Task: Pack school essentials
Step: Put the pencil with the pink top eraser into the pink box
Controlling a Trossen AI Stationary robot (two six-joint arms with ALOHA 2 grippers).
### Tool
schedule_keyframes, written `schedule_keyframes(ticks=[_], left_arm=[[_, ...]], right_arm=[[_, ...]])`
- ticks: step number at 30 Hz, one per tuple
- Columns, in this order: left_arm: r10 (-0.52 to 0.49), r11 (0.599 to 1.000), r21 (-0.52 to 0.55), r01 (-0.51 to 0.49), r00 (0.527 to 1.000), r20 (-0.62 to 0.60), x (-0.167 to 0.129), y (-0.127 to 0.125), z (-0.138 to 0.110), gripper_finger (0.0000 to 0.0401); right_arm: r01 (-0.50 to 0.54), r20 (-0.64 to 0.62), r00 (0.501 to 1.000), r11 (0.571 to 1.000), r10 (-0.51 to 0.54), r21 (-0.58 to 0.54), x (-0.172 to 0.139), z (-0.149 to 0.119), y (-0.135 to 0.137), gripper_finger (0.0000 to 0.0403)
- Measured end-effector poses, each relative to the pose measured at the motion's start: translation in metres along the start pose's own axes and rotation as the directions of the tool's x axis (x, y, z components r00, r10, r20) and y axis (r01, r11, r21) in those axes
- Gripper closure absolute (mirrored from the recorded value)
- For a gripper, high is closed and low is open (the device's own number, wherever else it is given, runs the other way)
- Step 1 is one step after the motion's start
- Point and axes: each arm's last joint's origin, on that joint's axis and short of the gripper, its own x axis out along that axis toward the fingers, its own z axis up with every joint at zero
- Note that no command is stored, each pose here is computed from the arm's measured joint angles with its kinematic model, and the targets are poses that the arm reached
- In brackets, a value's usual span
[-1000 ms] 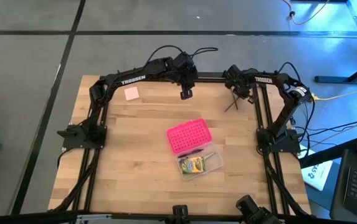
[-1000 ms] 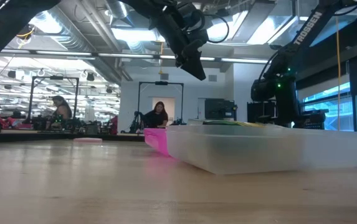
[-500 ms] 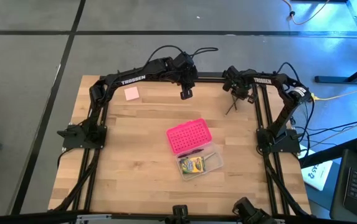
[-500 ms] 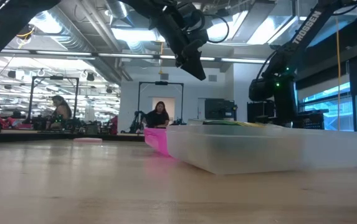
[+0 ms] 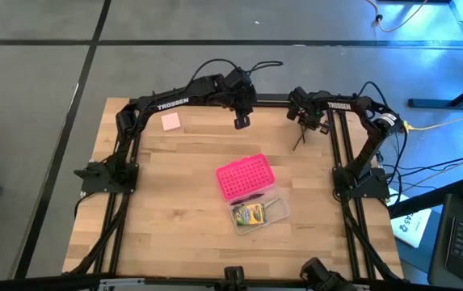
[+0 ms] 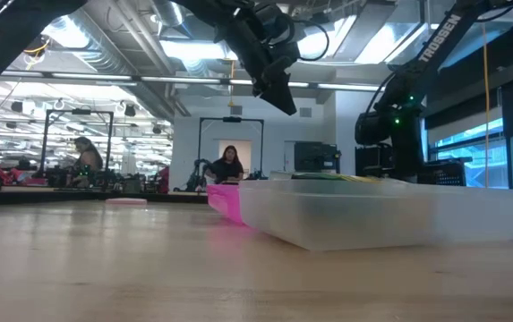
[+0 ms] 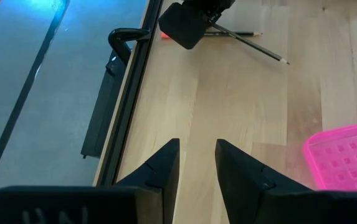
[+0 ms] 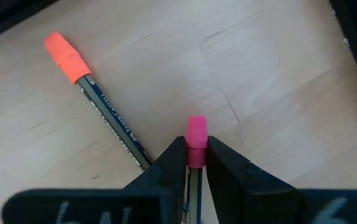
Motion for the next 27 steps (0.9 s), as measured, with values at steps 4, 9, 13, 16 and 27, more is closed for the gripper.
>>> schedule_keyframes(ticks=[4, 9, 13, 16, 27], left_arm=[[-0.002, 1.000, -0.002, 0.002, 1.000, -0.001, 0.000, -0.001, 0.000, 0.0305], [-0.028, 1.000, 0.005, 0.028, 1.000, -0.002, 0.000, -0.002, 0.000, 0.0305], [-0.042, 0.999, 0.002, 0.043, 0.998, -0.047, 0.000, -0.003, -0.005, 0.0305], [-0.053, 0.999, -0.002, 0.053, 0.995, -0.079, -0.001, -0.004, -0.008, 0.0305], [-0.292, 0.956, -0.056, 0.287, 0.951, -0.099, -0.015, -0.006, -0.016, 0.0305]], right_arm=[[-0.005, 0.003, 1.000, 0.999, 0.005, -0.051, 0.000, 0.000, 0.001, 0.0343], [-0.037, 0.022, 0.999, 0.986, 0.042, -0.160, -0.010, 0.004, 0.010, 0.0343], [-0.011, 0.079, 0.996, 0.956, 0.035, -0.293, -0.027, 0.010, 0.020, 0.0343], [-0.005, 0.104, 0.993, 0.906, 0.054, -0.423, -0.043, 0.014, 0.029, 0.0343], [-0.006, 0.129, 0.971, 0.563, 0.200, -0.827, -0.116, -0.003, 0.065, 0.0343]])
